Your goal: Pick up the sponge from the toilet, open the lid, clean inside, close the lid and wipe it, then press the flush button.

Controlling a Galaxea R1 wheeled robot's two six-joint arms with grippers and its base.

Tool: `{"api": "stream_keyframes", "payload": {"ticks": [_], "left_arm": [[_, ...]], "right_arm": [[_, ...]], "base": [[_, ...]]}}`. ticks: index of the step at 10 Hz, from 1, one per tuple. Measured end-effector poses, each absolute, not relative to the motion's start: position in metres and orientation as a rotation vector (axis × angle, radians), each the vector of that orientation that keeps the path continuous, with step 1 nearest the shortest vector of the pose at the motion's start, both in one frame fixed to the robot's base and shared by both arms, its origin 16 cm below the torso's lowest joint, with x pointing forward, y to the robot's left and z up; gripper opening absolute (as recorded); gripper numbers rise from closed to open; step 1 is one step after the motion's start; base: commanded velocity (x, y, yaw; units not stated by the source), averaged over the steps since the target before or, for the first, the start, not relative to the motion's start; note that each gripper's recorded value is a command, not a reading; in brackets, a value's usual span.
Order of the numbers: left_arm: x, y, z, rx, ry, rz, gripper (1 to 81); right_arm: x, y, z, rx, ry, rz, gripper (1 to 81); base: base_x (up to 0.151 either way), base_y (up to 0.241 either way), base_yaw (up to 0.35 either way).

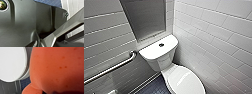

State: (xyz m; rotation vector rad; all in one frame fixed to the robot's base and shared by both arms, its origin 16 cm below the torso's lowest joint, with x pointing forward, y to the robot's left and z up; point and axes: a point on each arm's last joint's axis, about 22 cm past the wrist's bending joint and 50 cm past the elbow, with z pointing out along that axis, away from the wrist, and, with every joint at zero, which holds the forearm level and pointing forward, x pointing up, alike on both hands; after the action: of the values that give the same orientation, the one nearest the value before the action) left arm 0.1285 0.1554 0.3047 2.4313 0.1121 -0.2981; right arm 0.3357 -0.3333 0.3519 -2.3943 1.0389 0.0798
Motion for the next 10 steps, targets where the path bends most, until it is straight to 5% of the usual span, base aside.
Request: {"api": "stream_keyframes", "payload": {"ticks": [4,10], "left_arm": [[0.252,0.210,0.316,2.456,0.161,-0.175,81.1],[0.345,0.206,0.326,2.409,0.405,-0.139,81.1]], "right_arm": [[0.202,-0.348,0.336,-2.531,0.931,0.182,1.0],[0.122,-0.302,0.334,-2.529,0.794,0.248,1.0]], "base": [[0.000,0.000,0.000],[0.000,0.000,0.000]]}}
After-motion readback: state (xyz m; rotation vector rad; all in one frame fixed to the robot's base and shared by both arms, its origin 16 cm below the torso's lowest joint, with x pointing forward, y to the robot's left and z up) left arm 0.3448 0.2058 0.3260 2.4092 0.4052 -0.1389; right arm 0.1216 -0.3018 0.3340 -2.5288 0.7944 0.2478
